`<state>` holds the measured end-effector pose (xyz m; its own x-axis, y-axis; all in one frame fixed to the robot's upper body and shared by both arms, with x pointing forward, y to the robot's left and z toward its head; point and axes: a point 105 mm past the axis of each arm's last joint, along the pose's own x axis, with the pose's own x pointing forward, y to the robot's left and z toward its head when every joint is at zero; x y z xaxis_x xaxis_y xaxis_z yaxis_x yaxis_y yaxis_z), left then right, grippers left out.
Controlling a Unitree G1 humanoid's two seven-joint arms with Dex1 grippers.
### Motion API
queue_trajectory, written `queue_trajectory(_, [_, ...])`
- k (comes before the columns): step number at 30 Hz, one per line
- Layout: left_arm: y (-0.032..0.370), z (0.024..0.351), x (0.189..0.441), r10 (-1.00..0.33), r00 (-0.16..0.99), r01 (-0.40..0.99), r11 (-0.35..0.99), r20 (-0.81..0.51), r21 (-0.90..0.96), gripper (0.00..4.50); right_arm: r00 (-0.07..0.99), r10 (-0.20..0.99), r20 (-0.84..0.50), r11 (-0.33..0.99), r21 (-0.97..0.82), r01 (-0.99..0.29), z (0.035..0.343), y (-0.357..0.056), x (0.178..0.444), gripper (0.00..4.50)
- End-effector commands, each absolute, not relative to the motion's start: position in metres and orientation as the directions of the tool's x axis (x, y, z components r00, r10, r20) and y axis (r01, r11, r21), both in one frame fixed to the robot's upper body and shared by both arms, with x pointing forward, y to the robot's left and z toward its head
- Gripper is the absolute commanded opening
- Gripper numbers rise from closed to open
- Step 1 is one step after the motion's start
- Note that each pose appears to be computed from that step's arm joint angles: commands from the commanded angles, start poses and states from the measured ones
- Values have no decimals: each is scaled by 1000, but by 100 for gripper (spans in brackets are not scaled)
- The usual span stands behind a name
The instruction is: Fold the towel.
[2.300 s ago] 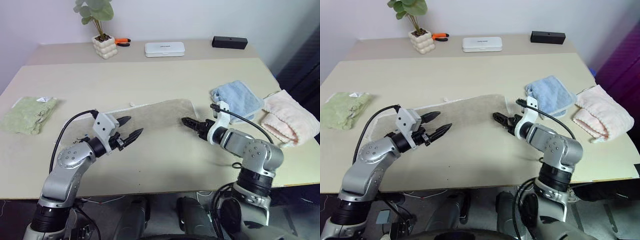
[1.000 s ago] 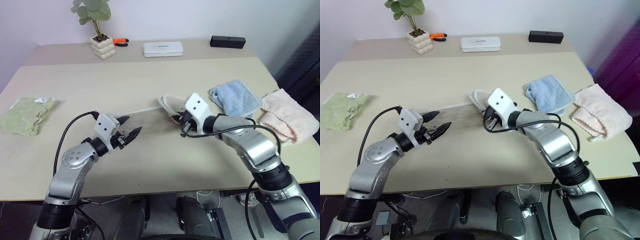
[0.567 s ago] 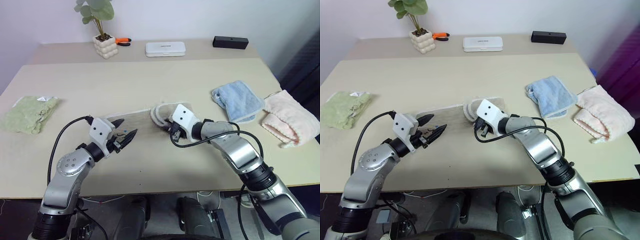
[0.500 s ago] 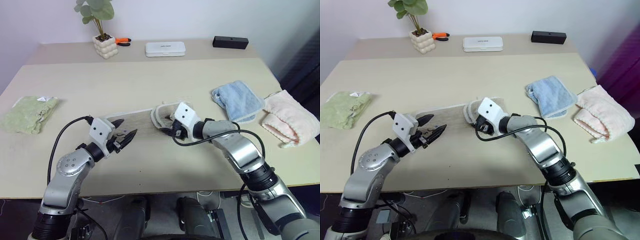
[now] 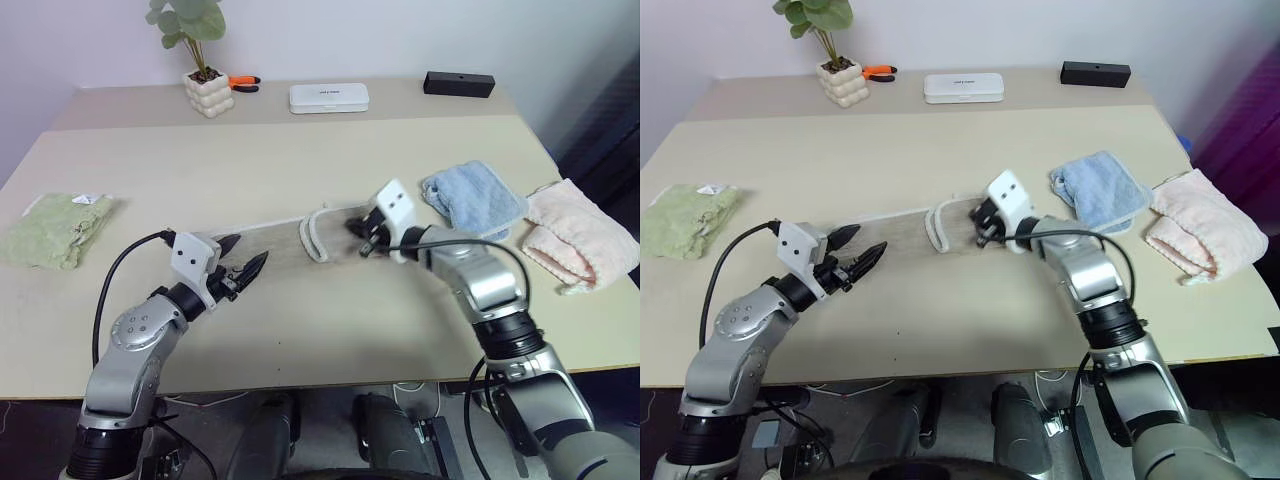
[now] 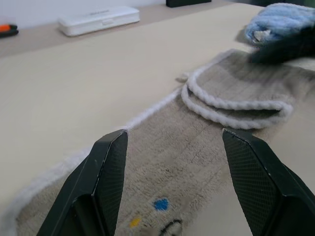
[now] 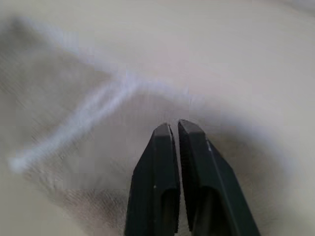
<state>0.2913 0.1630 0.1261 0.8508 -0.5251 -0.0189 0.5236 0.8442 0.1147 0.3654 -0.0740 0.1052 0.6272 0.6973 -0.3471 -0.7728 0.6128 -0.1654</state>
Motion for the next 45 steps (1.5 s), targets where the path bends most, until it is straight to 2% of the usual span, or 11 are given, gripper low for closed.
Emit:
queue_trajectory(1, [168, 138, 286, -498, 867, 492, 861, 19, 127, 309, 594, 726, -346, 555, -213, -804, 101, -66, 361, 5])
queue_trajectory(4, [175, 136, 279, -447, 894, 444, 891, 15, 92, 309, 619, 721, -311, 562, -260, -785, 109, -66, 364, 5])
queue_trajectory(8, [184, 131, 265, -363, 932, 363, 932, 4, -24, 309, 641, 753, -150, 566, -350, -747, 157, -67, 372, 28])
queue_trajectory(10, [188, 124, 258, -321, 947, 316, 942, -25, -115, 335, 603, 791, -103, 495, -471, -730, 177, -62, 367, 92])
queue_trajectory(13, [187, 109, 245, -289, 952, 254, 929, -99, -268, 439, 523, 847, -92, 376, -591, -714, 190, -52, 356, 230])
queue_trajectory(17, [180, 97, 239, -243, 958, 139, 858, -151, -494, 450, 438, 895, -80, 288, -647, -706, 195, -37, 343, 436])
queue_trajectory(20, [182, 91, 243, -177, 966, 3, 733, -187, -680, 450, 397, 914, -79, 250, -661, -707, 191, -30, 336, 436])
queue_trajectory(28, [192, 93, 278, -70, 968, -180, 470, -239, -864, 450, 370, 924, -97, 215, -668, -713, 177, -22, 329, 436])
queue_trajectory(31, [196, 96, 292, -41, 969, -204, 437, -245, -876, 365, 372, 922, -103, 214, -666, -715, 172, -21, 327, 440])
queue_trajectory(38, [206, 115, 305, -3, 986, -147, 452, -166, -880, 16, 405, 906, -123, 230, -660, -715, 163, -29, 325, 440])
queue_trajectory(45, [263, 168, 294, 125, 992, -69, 737, 35, -672, 4, 463, 877, -132, 282, -639, -716, 162, -45, 327, 440])
